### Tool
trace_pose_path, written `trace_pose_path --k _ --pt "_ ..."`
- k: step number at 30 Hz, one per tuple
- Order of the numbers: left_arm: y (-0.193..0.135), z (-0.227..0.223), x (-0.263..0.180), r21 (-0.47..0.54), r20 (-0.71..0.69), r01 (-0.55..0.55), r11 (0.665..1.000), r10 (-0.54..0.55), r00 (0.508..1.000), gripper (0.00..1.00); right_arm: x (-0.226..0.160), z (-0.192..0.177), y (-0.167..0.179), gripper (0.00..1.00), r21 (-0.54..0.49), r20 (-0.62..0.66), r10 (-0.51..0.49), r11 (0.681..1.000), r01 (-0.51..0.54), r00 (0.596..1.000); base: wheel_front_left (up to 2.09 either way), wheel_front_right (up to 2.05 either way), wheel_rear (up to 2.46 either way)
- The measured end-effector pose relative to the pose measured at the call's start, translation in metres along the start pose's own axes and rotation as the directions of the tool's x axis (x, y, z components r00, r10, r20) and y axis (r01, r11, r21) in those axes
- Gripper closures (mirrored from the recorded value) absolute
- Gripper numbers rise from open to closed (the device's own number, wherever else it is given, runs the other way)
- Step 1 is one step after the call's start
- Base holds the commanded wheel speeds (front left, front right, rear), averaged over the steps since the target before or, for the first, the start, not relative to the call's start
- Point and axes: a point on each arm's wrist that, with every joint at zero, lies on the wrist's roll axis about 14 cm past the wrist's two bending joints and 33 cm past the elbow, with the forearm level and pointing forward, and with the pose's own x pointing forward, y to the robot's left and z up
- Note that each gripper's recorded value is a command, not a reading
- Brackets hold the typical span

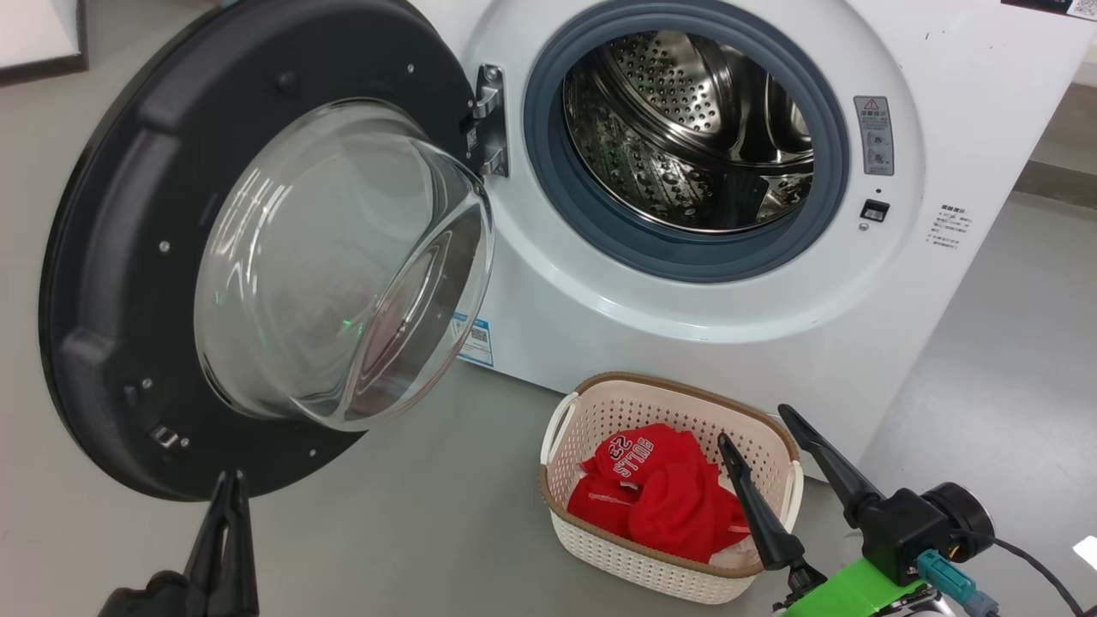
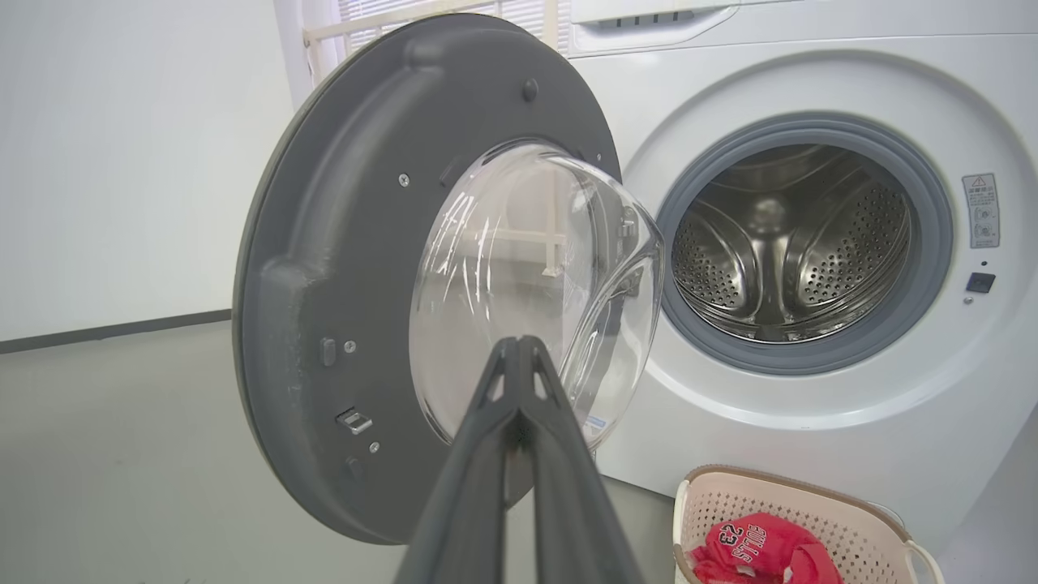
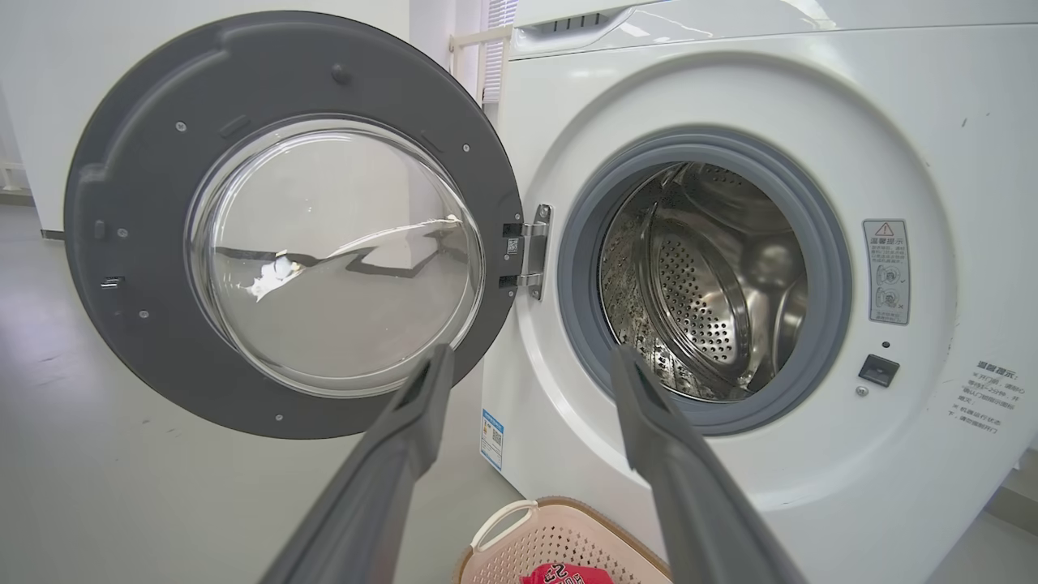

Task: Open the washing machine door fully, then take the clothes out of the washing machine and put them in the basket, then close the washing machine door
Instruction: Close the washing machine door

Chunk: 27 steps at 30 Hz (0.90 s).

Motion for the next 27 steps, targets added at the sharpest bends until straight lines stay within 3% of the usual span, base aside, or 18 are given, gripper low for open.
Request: trace_pose_path --k 13,18,27 --pt "0.003 0.076 0.044 0.045 0.288 -0.015 0.999 0.001 0.958 1.0 -0.002 0.002 -0.001 0.0 0.014 0.006 -0.017 1.0 0.017 1.0 0.0 0.0 0.0" --pt "0.009 0.116 0.065 0.018 0.403 -0.052 0.998 0.04 0.914 1.0 -0.005 0.002 -0.005 0.0 0.01 0.005 -0.033 0.999 0.033 0.999 0.0 0.0 0.0" --pt "0.042 0.147 0.098 -0.064 0.453 -0.129 0.99 0.144 0.88 1.0 -0.009 0.002 -0.011 0.0 0.008 0.001 -0.053 0.999 0.053 0.999 0.0 0.0 0.0"
